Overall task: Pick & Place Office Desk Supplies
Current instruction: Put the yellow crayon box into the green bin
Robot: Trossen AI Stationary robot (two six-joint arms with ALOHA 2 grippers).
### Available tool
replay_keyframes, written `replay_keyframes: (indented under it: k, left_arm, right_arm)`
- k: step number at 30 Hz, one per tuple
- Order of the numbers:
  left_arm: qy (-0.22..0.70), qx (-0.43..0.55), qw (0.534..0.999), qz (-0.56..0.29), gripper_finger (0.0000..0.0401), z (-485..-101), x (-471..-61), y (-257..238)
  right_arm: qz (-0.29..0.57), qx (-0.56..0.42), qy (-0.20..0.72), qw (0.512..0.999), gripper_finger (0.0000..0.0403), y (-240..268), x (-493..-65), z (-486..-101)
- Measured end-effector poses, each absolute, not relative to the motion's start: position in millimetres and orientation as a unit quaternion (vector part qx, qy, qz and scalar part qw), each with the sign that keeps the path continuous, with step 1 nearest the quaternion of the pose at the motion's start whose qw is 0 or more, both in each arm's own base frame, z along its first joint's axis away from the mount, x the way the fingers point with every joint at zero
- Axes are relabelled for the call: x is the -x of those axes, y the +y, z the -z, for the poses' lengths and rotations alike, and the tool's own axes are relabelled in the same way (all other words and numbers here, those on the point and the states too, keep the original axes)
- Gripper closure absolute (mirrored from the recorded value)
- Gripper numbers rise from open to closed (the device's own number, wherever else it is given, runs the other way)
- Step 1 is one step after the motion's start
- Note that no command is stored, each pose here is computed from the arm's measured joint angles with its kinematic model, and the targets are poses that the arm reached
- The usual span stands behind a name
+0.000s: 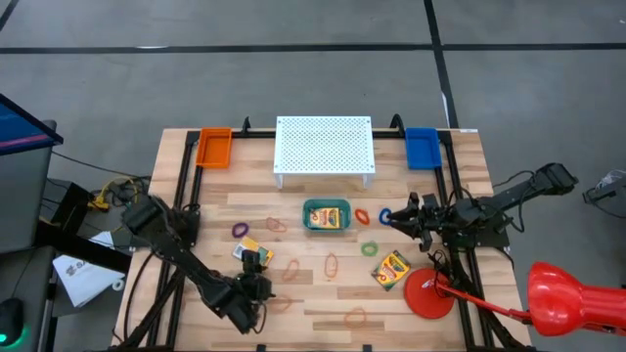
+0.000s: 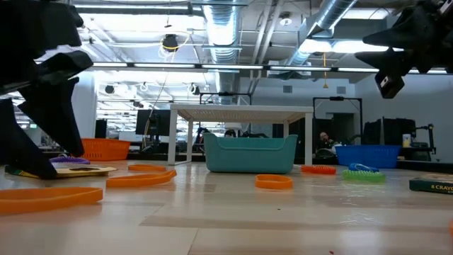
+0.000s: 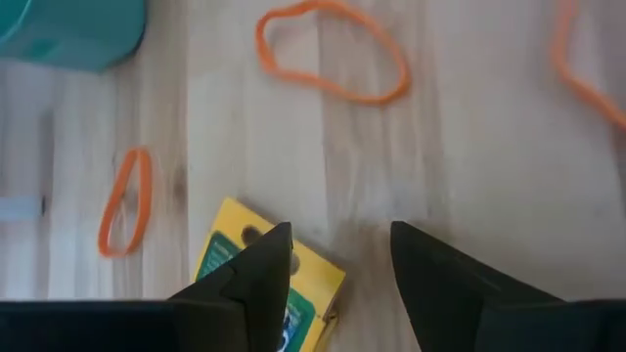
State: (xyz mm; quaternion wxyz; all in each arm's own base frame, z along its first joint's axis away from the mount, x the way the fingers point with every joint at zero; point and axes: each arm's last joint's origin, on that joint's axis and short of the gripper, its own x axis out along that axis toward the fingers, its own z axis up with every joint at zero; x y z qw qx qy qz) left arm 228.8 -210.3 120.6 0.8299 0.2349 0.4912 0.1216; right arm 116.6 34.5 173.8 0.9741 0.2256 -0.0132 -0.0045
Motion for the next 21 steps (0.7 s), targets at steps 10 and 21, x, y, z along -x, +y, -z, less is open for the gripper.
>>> replay_keyframes:
  k: [10,21]
  left_arm:
    - [0.514,-0.188,0.819,-0.171,0.0242,-117.4,-220.7,-204.5]
    - [0.499,-0.174,0.827,-0.192,0.0248,-111.7,-219.3,-198.1]
  right_arm:
    - [0.006,-0.224,-0.010,0.975,0.0285,34.5,-116.6,-173.0]
    - [0.006,-0.223,-0.008,0.975,0.0285,34.5,-116.6,-172.8]
